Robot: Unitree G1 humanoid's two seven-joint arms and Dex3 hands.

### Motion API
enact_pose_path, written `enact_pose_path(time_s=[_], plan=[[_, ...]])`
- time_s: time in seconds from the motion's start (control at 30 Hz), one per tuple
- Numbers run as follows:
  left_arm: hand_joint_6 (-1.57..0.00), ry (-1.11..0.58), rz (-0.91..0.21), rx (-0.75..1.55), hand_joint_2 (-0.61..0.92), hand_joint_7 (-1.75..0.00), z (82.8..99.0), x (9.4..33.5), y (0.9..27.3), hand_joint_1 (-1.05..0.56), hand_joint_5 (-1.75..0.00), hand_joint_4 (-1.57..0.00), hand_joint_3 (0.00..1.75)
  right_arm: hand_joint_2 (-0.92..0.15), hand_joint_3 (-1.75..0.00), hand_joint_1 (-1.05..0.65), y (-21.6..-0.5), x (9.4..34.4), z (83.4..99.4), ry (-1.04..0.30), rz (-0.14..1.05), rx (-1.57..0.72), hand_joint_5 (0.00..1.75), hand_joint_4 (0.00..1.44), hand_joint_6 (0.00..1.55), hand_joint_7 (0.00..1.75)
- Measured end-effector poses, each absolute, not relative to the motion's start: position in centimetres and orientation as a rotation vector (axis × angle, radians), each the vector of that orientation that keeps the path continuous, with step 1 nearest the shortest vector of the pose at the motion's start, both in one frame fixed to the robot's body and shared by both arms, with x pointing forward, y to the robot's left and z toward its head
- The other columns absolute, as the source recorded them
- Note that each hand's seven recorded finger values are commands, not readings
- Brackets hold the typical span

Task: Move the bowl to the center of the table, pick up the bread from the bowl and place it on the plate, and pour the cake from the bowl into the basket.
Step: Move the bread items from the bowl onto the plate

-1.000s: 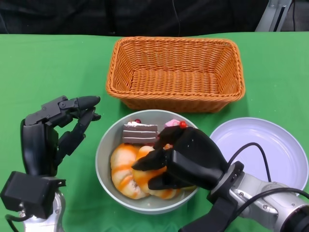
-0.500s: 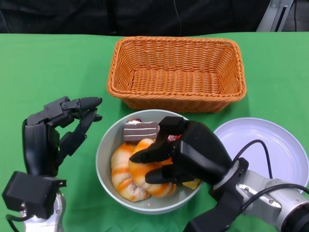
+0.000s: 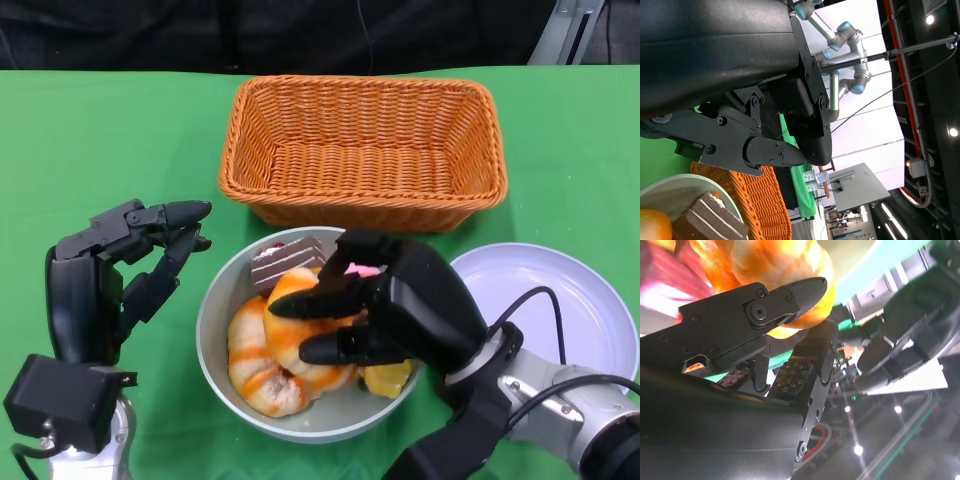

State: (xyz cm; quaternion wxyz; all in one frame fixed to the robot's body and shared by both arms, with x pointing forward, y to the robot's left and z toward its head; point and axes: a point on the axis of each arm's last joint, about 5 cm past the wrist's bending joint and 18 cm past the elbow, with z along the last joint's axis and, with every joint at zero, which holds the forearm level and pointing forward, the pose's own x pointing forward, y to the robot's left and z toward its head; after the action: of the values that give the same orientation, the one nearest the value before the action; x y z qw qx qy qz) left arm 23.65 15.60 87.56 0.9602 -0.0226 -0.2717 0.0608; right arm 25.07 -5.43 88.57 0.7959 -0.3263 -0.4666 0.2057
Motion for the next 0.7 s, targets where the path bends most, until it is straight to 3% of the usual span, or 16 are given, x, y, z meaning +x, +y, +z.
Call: enact_pose_path(time_s=[0.7], plan=[[-1.12, -0.535, 0.129, -0.04, 0.92, -0.4, 87.3, 23.6, 15.8, -0.23, -1.07, -0.87, 0.23, -0.86, -0.01, -0.17, -6.5, 25.8, 90.9, -1.053, 0.268, -0.569, 1.25, 0.85, 1.27, 0.07]])
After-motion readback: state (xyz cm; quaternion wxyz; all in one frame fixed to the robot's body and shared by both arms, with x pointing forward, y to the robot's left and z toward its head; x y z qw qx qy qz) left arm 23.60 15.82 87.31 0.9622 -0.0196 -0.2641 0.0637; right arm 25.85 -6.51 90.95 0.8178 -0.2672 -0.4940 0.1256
